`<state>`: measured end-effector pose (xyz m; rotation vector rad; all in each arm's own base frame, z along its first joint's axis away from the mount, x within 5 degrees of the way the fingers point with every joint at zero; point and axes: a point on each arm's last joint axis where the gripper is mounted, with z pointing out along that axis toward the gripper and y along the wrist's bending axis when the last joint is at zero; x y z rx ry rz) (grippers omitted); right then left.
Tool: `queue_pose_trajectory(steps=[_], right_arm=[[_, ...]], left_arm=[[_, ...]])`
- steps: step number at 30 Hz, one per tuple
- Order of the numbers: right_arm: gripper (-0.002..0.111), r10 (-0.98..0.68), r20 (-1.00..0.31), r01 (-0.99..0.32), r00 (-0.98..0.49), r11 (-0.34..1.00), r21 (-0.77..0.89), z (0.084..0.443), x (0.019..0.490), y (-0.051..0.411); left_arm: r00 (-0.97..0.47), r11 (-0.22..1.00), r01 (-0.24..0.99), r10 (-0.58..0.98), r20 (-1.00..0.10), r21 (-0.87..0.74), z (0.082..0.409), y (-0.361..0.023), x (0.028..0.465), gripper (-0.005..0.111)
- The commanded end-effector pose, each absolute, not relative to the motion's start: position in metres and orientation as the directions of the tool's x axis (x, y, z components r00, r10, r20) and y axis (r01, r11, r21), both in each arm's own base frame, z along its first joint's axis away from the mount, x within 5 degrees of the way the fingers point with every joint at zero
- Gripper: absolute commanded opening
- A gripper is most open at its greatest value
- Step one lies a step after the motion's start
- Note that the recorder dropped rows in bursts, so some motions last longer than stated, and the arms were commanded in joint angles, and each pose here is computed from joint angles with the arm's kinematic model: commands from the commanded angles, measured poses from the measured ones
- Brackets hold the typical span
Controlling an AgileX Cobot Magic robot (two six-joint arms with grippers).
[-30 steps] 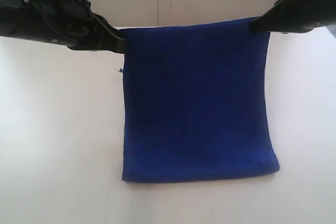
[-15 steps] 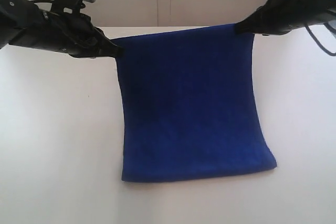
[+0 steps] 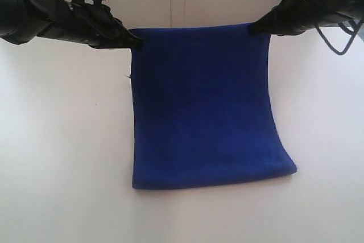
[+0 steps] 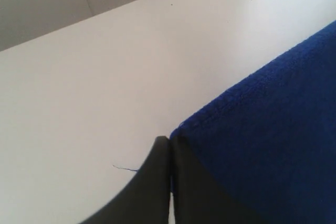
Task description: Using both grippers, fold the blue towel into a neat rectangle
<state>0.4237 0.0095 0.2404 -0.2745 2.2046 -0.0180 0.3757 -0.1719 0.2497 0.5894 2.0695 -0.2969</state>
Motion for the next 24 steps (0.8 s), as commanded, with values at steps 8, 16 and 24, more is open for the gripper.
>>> queue_pose_trajectory(steps=[8, 16, 24], right_arm=[[0.000, -0.217, -0.785, -0.168, -0.581, 0.975, -0.145, 0.204, 0.452, 0.004], [0.000, -0.236, -0.779, -0.160, -0.581, 0.972, -0.174, 0.180, 0.460, 0.002], [0.000, -0.235, -0.773, -0.157, -0.590, 0.972, -0.176, 0.168, 0.463, 0.002]], left_arm=[[-0.496, 0.875, 0.484, 0.293, -0.818, 0.021, 0.213, -0.174, 0.404, 0.000], [-0.524, 0.884, 0.467, 0.303, -0.796, 0.029, 0.186, -0.176, 0.413, 0.000], [-0.518, 0.892, 0.450, 0.300, -0.801, 0.042, 0.182, -0.175, 0.416, 0.009]])
